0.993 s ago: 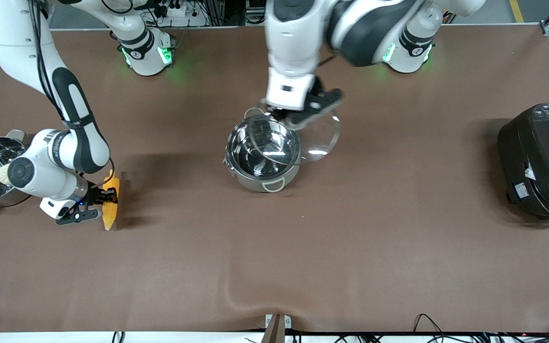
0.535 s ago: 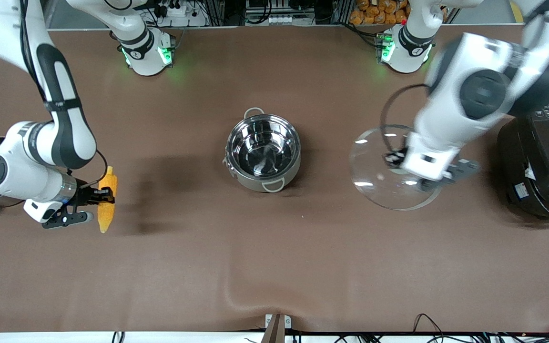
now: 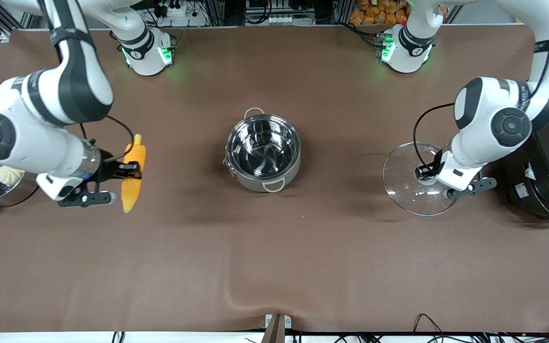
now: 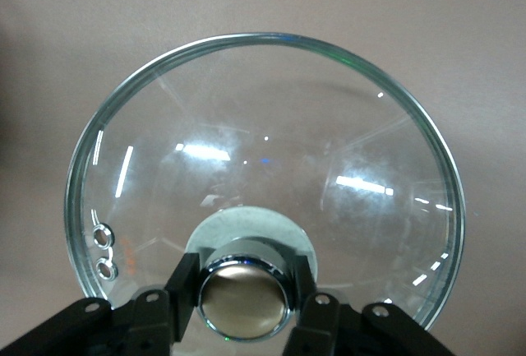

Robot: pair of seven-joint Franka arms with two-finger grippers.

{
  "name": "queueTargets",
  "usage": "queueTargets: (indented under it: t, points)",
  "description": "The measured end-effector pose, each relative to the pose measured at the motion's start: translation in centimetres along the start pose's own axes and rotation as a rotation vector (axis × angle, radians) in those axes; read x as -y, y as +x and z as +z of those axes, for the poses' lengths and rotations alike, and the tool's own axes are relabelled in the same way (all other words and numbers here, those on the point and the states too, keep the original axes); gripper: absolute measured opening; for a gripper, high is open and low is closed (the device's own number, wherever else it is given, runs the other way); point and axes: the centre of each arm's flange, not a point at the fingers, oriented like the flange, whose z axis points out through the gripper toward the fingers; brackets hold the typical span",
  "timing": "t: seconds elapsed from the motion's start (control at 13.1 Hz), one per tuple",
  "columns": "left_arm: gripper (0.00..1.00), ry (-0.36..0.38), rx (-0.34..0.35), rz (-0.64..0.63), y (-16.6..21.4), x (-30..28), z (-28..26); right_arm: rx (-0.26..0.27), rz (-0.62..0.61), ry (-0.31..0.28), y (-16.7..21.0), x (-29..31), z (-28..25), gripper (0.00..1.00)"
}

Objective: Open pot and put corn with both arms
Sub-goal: 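Set the lid on the table while the right gripper carries corn over pot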

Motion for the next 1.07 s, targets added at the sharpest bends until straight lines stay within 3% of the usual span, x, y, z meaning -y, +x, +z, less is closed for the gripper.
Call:
queueTargets:
  t: [0.15,0.38,0.92,1.07]
  points:
    - [0.5,-0.01,-0.008,-0.027,-0.9,2.1,3.7,-0.001,0.038,-0.009,-1.3,5.3,0.2,0.34]
    - [0.5,0.001,0.034,-0.043,-3.0,4.0,8.1,0.006,0.059,-0.028,-4.3,13.4,1.4,0.34]
    - [0.51,-0.012,0.037,-0.041,-4.6,4.3,12.7,-0.064,0.104,-0.048,-8.8,24.7,5.8,0.34]
    - [0.66,-0.02,0.019,-0.043,-4.1,4.2,12.2,-0.079,0.102,-0.05,-9.6,26.9,8.6,0.34]
